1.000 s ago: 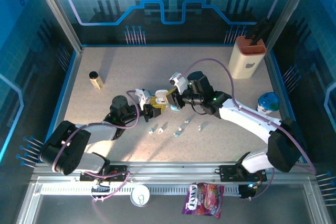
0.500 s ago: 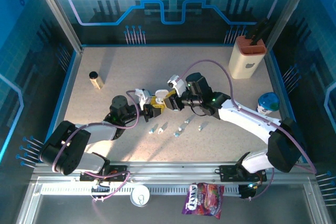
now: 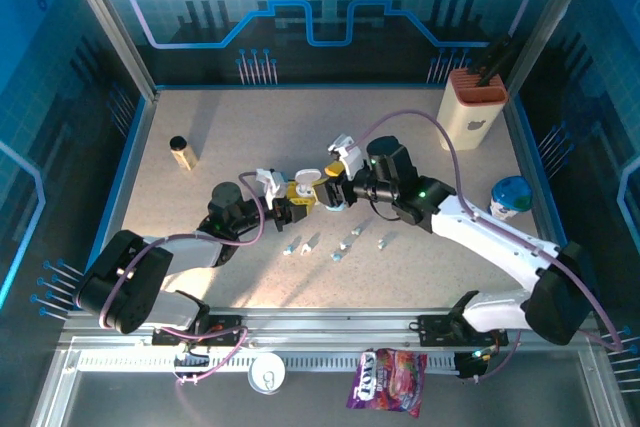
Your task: Insert the wireless bluetooth earbuds into the charging case
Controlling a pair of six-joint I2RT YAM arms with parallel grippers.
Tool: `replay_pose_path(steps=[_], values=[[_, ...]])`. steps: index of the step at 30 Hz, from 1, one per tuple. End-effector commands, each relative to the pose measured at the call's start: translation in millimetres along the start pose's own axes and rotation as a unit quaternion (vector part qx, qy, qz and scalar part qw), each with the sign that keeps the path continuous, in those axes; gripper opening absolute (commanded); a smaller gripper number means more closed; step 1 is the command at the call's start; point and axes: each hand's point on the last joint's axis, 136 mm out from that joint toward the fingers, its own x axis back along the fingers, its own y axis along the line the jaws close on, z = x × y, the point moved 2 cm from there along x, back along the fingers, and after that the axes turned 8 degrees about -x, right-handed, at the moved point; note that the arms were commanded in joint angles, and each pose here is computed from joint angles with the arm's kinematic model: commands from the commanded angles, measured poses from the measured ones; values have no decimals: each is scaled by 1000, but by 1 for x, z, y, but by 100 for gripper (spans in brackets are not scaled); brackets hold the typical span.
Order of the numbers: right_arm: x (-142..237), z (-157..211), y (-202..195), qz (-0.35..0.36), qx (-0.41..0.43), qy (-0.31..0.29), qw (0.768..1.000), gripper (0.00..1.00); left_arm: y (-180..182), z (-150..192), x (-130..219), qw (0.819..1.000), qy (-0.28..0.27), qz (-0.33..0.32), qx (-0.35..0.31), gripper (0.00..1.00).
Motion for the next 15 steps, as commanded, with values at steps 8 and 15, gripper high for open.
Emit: replay_pose_path(steps=[8,15], values=[[-2,-17,-20,49,-129,76,988,50,-3,-11,-1,998,-32,17,-47,28],[-23,-7,-21,57,-124,142,980,48,-3,-12,-1,998,-38,18,-49,28]])
